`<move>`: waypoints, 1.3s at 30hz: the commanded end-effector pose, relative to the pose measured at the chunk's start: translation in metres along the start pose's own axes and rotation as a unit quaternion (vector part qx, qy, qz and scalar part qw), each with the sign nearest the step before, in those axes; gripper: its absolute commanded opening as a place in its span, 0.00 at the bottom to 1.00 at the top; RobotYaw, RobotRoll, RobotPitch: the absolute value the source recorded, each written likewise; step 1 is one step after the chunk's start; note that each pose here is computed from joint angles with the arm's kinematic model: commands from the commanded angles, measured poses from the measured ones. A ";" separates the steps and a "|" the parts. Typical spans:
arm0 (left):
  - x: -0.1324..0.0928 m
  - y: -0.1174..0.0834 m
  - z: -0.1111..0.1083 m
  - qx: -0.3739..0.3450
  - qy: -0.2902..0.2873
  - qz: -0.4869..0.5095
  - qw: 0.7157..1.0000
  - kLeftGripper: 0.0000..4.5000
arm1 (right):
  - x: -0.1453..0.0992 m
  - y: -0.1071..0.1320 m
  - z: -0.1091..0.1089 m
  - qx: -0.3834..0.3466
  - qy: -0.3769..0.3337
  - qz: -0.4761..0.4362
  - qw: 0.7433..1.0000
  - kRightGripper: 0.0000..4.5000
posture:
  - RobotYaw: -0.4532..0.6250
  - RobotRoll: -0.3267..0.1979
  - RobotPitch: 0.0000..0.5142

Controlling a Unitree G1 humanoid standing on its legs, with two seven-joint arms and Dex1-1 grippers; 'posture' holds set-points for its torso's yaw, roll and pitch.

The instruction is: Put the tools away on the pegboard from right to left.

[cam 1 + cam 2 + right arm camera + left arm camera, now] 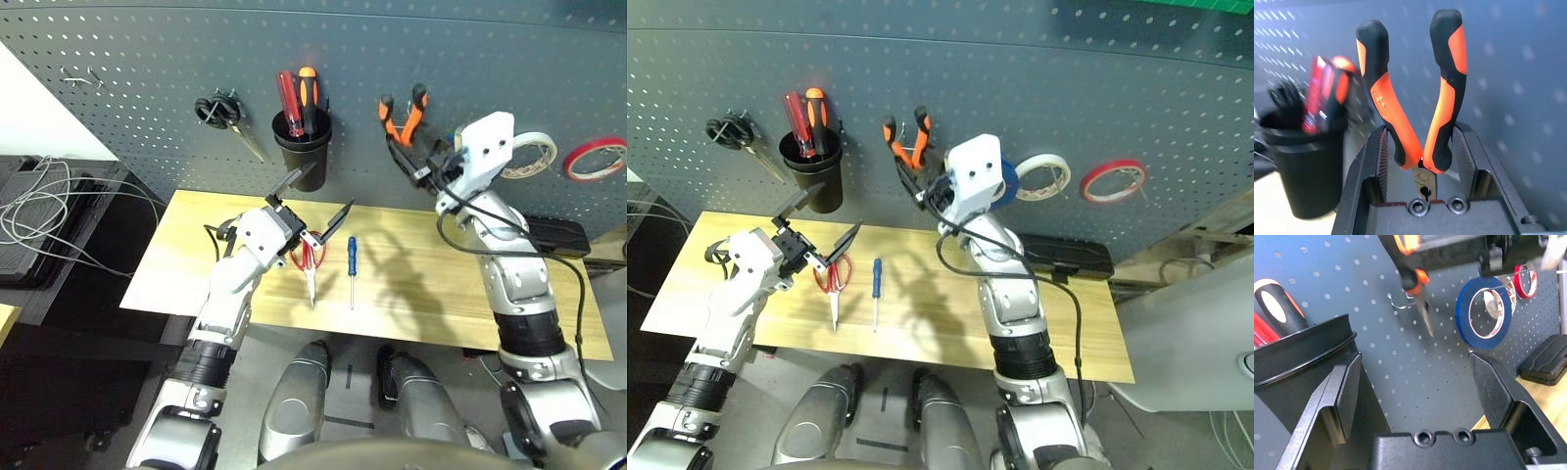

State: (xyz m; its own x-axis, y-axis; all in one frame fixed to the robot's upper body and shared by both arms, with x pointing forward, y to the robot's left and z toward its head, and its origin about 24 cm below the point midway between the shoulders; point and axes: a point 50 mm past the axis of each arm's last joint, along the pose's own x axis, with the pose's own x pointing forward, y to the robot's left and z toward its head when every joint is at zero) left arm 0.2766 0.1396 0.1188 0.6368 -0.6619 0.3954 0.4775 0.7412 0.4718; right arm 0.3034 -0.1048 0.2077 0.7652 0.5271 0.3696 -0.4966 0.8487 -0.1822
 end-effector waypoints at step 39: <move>-0.002 -0.005 -0.003 -0.011 0.013 -0.013 1.000 1.00 | 0.024 0.005 0.051 0.044 -0.095 -0.031 0.994 0.47 | 0.60 0.62 0.42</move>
State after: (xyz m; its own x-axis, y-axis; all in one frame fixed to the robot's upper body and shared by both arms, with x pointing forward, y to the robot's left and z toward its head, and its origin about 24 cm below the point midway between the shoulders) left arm 0.2770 0.1388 0.1174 0.6389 -0.6665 0.3841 0.4901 0.7376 0.4645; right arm 0.3020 -0.0888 0.2520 0.7343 0.4639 0.4957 -0.5011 0.8629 -0.0652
